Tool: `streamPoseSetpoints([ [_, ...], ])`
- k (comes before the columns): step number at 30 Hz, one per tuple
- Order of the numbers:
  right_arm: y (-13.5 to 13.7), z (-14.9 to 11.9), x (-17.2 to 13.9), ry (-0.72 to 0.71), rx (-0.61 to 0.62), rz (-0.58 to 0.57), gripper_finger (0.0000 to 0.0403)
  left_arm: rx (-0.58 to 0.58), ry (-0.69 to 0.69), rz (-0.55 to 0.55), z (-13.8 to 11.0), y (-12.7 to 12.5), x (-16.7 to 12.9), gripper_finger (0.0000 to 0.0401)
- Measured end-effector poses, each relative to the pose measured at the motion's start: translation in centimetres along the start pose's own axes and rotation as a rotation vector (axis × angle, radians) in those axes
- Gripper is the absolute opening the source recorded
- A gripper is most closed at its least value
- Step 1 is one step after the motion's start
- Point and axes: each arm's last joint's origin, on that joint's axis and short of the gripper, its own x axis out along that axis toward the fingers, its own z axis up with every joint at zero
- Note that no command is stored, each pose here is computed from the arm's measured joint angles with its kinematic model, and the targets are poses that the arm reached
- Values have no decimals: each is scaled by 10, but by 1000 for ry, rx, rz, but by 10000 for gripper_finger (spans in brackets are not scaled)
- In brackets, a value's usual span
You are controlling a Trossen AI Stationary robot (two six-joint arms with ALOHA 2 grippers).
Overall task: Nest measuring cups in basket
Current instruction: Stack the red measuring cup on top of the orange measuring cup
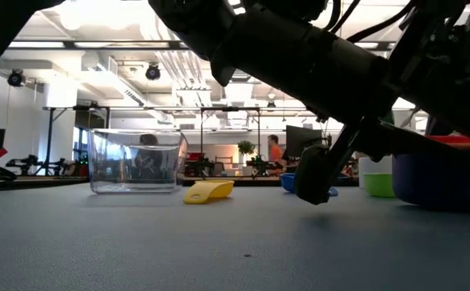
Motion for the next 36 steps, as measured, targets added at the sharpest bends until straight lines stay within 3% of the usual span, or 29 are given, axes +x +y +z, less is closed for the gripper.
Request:
streamPoseSetpoints([
  [11, 9, 4, 14, 43, -128, 7, 8, 0, 0, 2, 0, 0, 0, 39],
  [16, 13, 3, 16, 78, -176, 80, 8, 1, 0, 1, -1, 0, 0, 39],
  [24, 13, 2, 12, 104, -172, 186, 8, -3, -1, 1, 0, -1, -1, 39],
  [36, 11, 3, 3, 123, -165, 194, 8, -11, -2, 10, 0, 0, -1, 39],
])
